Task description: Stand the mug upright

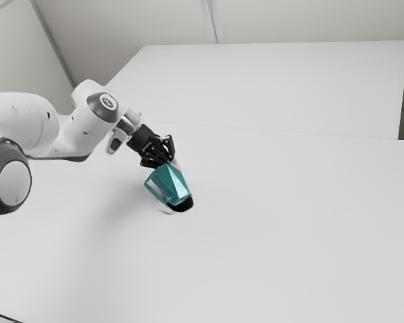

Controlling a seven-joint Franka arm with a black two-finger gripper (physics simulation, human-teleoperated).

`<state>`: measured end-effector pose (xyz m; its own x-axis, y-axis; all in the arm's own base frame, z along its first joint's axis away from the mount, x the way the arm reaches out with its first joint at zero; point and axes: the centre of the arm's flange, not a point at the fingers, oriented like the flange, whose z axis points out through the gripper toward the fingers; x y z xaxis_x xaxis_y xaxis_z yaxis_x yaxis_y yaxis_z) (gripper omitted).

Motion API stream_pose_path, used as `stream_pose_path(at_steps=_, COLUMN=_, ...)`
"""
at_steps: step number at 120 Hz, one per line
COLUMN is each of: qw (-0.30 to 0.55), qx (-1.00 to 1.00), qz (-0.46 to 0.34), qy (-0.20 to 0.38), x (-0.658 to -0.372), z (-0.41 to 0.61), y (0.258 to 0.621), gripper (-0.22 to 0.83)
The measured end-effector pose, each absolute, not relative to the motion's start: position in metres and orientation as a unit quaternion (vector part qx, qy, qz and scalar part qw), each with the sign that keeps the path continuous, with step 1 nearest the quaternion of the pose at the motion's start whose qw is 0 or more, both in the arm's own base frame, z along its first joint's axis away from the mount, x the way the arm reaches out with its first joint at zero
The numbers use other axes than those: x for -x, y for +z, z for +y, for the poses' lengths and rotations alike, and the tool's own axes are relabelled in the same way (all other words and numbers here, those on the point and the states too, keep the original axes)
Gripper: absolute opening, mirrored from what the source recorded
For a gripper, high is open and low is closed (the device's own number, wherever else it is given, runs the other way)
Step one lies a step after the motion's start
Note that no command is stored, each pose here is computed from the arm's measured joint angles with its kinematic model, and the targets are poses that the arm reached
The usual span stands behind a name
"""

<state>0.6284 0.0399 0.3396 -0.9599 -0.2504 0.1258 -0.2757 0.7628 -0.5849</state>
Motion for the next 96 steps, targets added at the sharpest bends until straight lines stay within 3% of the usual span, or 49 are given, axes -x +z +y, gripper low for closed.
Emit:
stream_pose_path(at_steps=16, qw=0.005, qx=-0.067, qz=-0.964, qy=0.256, x=-0.608, z=0.013, y=0.387, gripper=-0.17)
stream_pose_path(at_steps=29, qw=-0.004, qx=0.041, qz=-0.986, qy=0.165, x=-0.578, z=-0.033, y=0.419, gripper=-0.17)
stream_pose_path(at_steps=58, qw=-0.067, qx=0.246, qz=-0.967, qy=-0.028, x=-0.501, z=-0.112, y=0.429, gripper=-0.17)
stream_pose_path(at_steps=75, qw=-0.118, qx=0.267, qz=-0.954, qy=-0.066, x=-0.487, z=-0.1, y=0.426, gripper=-0.17)
stream_pose_path(at_steps=96, qw=-0.162, qx=0.269, qz=-0.947, qy=-0.06, x=-0.476, z=-0.105, y=0.423, gripper=-0.17)
